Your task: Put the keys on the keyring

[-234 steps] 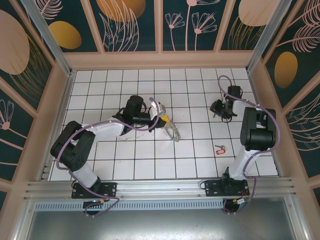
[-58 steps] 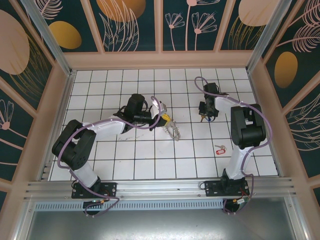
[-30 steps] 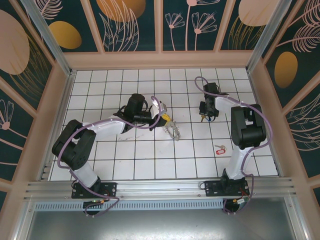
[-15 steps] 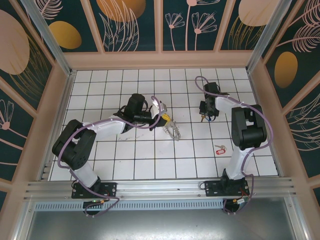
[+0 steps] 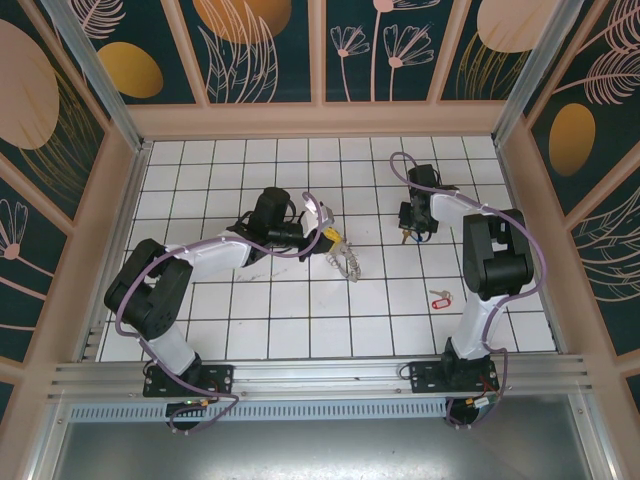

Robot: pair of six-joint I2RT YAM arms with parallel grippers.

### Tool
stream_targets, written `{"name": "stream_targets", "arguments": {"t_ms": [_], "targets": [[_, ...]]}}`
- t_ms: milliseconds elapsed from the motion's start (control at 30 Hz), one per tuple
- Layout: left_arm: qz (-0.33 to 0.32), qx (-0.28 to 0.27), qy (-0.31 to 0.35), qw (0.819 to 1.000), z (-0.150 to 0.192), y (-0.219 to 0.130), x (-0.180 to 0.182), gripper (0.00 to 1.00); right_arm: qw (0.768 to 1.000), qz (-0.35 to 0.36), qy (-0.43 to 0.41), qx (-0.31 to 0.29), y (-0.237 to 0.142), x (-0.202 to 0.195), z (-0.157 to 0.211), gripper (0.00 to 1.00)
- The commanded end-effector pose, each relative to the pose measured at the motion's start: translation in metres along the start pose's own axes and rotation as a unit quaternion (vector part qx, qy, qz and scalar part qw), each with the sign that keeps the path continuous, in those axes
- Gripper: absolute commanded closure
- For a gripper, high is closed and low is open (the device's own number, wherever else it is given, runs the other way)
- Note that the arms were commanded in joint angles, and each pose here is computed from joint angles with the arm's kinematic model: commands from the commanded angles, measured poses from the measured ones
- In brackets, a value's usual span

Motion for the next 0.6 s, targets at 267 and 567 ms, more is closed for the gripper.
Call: {"name": "stream_targets", "arguments": {"t_ms": [267, 567], "targets": [[0.009, -0.016, 0.024, 1.0, -0.0146, 0.0017, 0.0, 1.0, 1.0, -0.003, 0.009, 0.007, -0.0023, -0.0001, -0.0005, 0.85], [0.009, -0.016, 0.023, 1.0, -0.0146, 0.0017, 0.0, 1.0, 1.0, -0.004, 0.009, 0.013, -0.0003, 0.0007, 0.0003, 0.85]]}}
Point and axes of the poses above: each hand's point on the last joint's axis, 136 mm out from that joint toward the fingers, its own y axis out along the fingers, its own x axis along the line the jaws close on, z = x × y, the point moved 6 cm from there along -y, back along the fingers, and after that the axes turned 5 degrees about y, right-handed, at the moved point
